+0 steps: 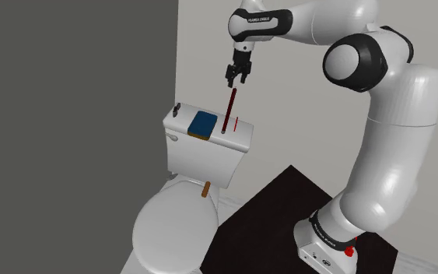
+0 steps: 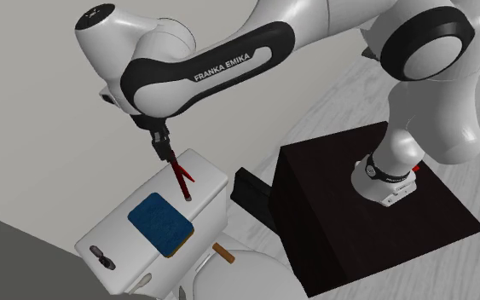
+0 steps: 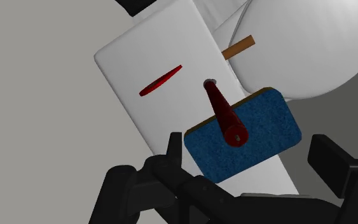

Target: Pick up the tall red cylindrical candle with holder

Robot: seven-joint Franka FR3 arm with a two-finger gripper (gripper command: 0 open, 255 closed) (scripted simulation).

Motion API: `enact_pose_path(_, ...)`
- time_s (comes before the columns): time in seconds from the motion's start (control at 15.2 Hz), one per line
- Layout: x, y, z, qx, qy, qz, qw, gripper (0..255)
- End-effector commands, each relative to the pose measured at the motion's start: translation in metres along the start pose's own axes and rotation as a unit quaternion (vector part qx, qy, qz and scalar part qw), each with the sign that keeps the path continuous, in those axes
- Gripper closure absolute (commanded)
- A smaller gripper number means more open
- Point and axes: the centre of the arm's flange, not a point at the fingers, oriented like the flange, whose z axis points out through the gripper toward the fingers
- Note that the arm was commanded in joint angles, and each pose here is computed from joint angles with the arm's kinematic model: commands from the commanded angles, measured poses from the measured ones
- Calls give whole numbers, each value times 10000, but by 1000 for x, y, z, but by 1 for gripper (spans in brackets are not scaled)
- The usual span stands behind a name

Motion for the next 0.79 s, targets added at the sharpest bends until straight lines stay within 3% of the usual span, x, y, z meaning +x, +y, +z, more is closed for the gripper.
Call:
enact_pose_path(0.0, 4, 1, 11, 5, -7, 0, 10000, 0)
enact_pose_path(0.46, 7, 1, 40, 5, -7, 0, 10000, 0)
enact_pose_path(0.53, 7, 1, 40, 5, -7, 0, 10000, 255)
enact_pose_path(0.73, 7, 1, 40, 5, -7, -1, 10000, 255)
